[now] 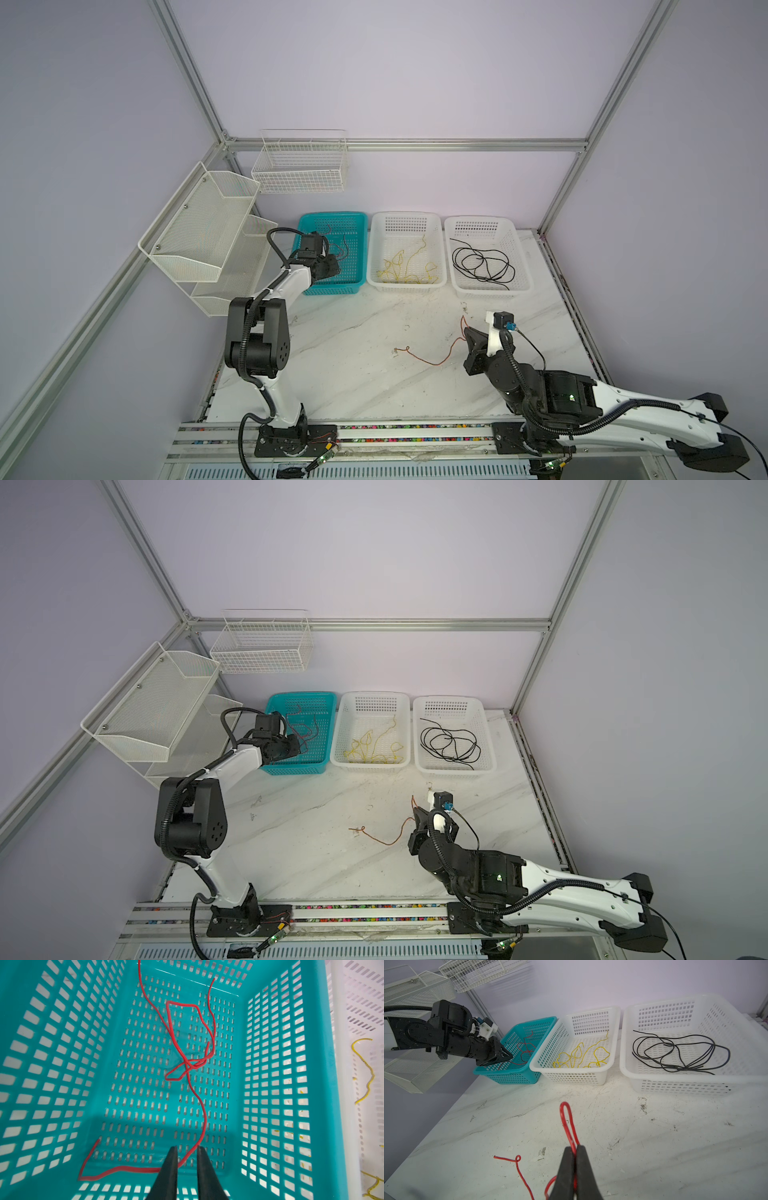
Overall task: Untangle the cables
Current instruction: 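Open the left gripper to release the red wire in the teal basket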
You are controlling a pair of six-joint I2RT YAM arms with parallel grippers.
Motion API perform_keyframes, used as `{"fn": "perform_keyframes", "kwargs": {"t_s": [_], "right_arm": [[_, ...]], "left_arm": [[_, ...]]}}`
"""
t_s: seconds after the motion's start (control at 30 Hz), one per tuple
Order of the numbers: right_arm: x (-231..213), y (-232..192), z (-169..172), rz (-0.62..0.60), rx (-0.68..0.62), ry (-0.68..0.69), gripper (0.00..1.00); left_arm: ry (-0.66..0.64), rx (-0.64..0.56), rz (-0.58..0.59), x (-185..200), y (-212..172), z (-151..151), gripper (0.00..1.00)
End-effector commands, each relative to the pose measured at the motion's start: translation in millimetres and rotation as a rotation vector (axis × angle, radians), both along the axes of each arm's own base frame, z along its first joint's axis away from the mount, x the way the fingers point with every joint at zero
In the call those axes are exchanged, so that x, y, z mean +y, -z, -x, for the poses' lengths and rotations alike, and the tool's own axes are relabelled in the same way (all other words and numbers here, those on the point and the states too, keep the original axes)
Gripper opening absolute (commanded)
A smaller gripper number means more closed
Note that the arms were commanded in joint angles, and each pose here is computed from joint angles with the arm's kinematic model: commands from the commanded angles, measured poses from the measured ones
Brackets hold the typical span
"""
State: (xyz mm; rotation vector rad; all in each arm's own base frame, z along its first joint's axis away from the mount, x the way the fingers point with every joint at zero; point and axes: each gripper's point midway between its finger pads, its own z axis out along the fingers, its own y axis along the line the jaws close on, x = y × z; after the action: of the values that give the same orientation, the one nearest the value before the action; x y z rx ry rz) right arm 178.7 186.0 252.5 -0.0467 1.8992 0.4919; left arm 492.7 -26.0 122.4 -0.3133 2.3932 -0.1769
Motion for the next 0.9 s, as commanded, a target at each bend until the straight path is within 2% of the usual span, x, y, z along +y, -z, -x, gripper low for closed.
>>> {"fn": "perform_keyframes", "kwargs": {"t_s": [0.0, 0.43, 0.67, 0.87], "right_arm": [[-0.9, 1.6, -1.1, 0.005, -0.005, 0.006, 0.0], [-0.7, 1.4, -1.0, 0.003, -0.005, 0.005, 0.0], [-0.5, 1.5, -1.1, 0.006, -0.006, 0.005, 0.0], [-0.2, 2.1, -1.1, 0.008, -0.005, 0.005, 0.0]], "left_arm": [[0.007, -0.158, 0.033, 0.2, -70.6, -21.3, 0.21], [0.036, -0.329, 0.199, -19.5, -137.5, 5.3, 0.6], [0.051, -0.354, 0.25, -26.0, -148.1, 26.2, 0.78], [0.061, -0.382, 0.271, -31.4, -161.9, 49.2, 1.0]]}}
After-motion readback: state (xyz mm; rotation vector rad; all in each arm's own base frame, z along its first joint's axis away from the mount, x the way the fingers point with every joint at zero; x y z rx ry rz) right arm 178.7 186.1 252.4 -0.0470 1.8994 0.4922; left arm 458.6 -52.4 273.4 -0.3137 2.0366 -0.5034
